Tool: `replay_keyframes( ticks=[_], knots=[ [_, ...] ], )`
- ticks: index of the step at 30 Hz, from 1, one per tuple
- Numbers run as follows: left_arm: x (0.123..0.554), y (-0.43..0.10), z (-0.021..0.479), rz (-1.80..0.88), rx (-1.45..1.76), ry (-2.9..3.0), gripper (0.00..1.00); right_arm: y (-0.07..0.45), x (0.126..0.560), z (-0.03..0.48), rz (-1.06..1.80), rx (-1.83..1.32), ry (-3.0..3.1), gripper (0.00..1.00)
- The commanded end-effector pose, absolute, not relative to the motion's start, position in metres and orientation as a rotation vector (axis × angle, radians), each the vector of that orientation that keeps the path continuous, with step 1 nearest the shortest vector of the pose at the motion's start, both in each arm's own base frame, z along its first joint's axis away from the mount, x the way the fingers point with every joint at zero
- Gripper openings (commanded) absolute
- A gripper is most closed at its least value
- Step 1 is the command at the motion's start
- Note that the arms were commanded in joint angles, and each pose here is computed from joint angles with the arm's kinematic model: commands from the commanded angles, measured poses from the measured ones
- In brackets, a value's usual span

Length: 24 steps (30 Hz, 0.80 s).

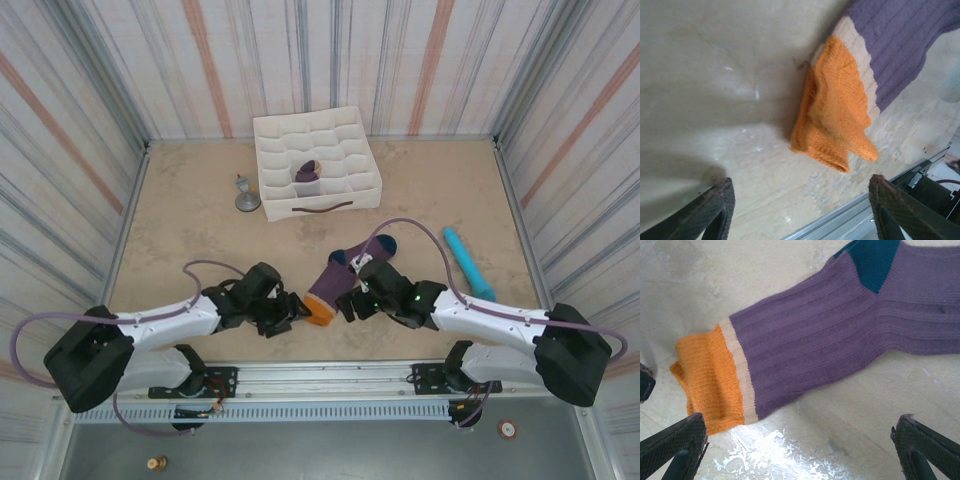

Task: Roll the socks

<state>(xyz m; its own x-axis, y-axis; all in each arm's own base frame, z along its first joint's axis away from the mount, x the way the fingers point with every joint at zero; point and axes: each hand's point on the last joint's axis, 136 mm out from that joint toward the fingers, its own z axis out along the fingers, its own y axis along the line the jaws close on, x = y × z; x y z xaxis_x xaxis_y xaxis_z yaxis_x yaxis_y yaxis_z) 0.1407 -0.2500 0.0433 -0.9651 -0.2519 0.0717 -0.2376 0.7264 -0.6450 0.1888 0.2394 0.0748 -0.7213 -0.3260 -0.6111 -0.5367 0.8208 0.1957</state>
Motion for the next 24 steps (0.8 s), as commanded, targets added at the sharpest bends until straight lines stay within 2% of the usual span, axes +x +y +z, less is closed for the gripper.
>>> replay_keyframes(
  ticks=[1, 12, 24],
  knots=[
    [0.149, -0.254, 0.042, -1.077, -0.629, 2.813, 0.68, 0.241, 0.19, 0.071, 0.47, -0.619, 2.437, 0.99],
    [0.167, -0.241, 0.017, -0.98, -0.947, 2.684, 0.48, 0.231, 0.205, 0.052, 0.399, -0.526, 2.523, 0.99],
    [0.184, -0.233, 0.011, -0.929, -1.022, 2.624, 0.19, 0.24, 0.253, 0.039, 0.514, -0.477, 2.539, 0.99]
  ],
)
